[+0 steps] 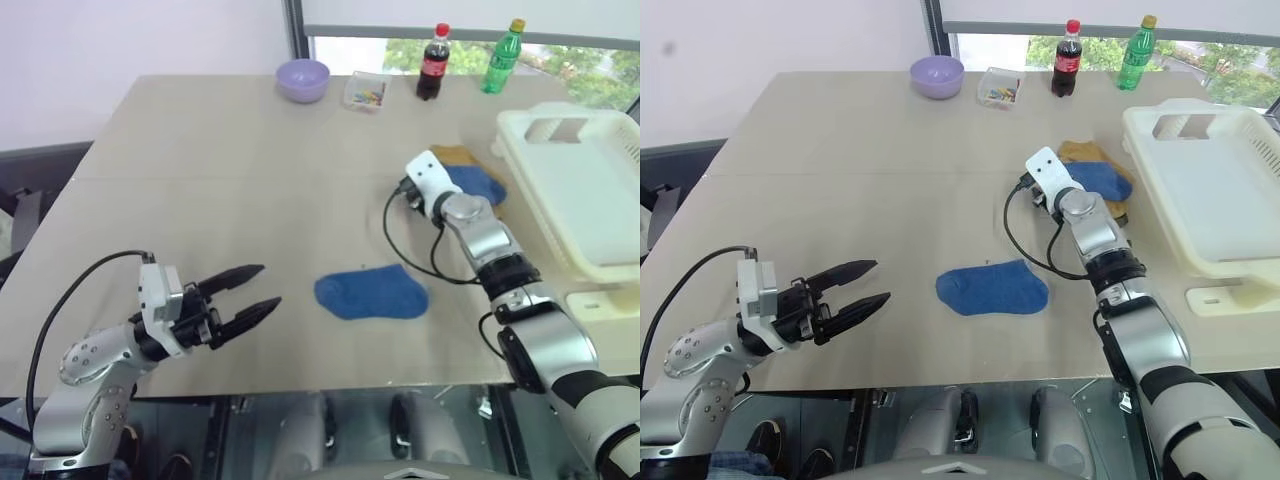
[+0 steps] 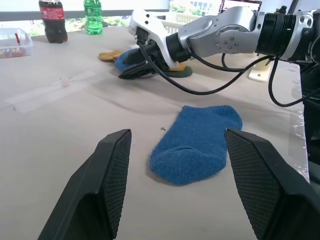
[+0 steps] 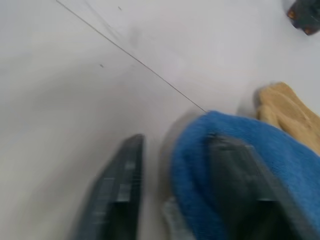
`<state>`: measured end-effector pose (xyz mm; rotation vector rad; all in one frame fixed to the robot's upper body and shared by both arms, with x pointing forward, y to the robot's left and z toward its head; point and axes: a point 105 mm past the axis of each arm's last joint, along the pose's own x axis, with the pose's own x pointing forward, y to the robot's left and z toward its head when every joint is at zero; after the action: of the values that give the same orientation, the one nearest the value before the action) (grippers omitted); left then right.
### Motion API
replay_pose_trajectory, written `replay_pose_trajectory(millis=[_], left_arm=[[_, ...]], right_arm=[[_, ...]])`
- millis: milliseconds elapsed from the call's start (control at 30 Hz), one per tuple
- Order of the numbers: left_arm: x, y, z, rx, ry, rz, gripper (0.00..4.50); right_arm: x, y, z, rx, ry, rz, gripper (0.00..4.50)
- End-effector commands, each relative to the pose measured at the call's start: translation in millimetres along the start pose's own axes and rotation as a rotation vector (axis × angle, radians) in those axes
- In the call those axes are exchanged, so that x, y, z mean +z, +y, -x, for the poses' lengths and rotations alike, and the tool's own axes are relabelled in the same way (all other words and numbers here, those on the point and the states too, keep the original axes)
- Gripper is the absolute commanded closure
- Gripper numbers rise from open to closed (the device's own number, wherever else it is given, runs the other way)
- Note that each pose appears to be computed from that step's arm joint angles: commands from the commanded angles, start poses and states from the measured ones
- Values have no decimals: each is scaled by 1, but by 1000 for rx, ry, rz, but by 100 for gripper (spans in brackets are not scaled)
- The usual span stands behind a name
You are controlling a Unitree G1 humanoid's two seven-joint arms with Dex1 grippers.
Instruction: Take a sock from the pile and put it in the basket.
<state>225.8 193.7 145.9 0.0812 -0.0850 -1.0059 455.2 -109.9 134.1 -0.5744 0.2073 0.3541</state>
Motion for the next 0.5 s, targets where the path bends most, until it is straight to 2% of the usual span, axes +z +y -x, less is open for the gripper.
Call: replay_pose_trajectory(millis=[33,300,500], left_arm=[[6,-2,-1,-8,-10,-36,133],[6,-4,0,-9,-7,-35,133],[6,-4,-1,-9,-10,-32,133]], right_arm=[[11,-11,2,-45,-31,48,437],[29,-6,4,-27,-91,-14,445],[39,-12,6,-11,-111,-270,445]])
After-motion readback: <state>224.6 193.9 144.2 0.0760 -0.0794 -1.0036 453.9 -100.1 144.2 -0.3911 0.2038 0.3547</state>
